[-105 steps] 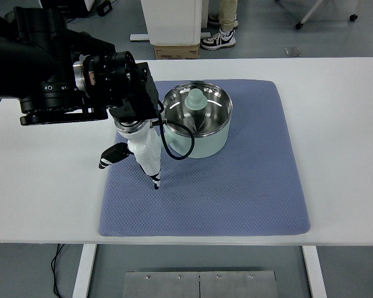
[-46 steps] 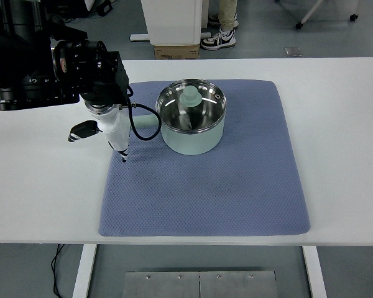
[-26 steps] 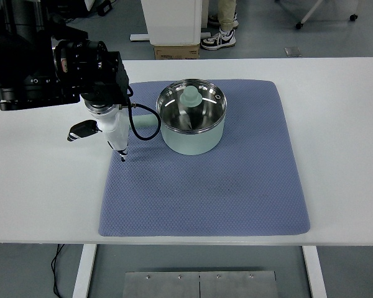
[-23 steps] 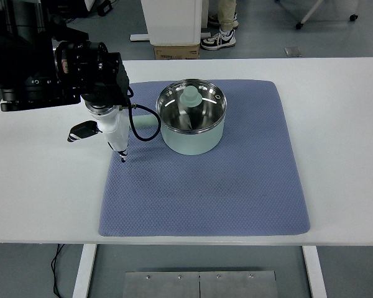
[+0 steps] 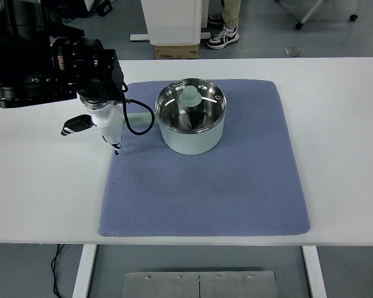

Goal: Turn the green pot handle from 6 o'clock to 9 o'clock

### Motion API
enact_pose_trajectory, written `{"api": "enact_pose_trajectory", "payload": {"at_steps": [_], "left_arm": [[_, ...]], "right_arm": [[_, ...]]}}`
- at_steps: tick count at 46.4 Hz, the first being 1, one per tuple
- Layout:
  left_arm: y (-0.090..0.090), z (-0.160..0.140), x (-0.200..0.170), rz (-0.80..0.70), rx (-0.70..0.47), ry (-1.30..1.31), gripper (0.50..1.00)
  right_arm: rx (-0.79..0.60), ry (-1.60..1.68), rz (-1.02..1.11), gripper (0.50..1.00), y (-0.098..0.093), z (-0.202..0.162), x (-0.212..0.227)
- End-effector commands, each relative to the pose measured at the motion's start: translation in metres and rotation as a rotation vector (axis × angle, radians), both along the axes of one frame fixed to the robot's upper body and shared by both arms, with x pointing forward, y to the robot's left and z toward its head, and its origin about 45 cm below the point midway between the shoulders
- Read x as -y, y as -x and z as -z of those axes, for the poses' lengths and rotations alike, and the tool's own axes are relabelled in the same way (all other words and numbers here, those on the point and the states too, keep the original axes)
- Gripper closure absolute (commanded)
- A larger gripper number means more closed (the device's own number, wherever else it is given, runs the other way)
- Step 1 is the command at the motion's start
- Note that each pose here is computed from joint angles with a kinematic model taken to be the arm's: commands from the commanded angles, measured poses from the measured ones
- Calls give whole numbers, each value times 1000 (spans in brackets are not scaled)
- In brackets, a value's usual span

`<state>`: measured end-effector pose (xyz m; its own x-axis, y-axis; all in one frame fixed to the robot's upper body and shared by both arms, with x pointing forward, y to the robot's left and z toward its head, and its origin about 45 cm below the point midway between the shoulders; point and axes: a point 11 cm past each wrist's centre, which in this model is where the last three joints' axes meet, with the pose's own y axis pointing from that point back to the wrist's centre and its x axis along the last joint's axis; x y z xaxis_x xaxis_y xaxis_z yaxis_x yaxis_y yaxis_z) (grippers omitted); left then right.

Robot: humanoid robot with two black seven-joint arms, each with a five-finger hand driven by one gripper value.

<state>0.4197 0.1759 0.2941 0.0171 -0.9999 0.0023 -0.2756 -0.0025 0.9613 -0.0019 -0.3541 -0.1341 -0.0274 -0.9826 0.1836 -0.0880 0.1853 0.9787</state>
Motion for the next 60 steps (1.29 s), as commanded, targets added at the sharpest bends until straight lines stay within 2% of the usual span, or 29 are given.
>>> {"api": "enact_pose_trajectory", "payload": {"at_steps": [1,29,50,60], "left_arm": [[-1,0,-1,0,3,-1,500],[2,-14,4,58,24,-25,500],[25,-5,20,124,-39,-31,500],[47,-4,51,131,-93,34,500]], "right_arm": [[0,0,1,500,0,0,0],[0,0,1,500,0,0,0],[0,0,1,500,0,0,0],[0,1,-1,500,0,0,0]]}}
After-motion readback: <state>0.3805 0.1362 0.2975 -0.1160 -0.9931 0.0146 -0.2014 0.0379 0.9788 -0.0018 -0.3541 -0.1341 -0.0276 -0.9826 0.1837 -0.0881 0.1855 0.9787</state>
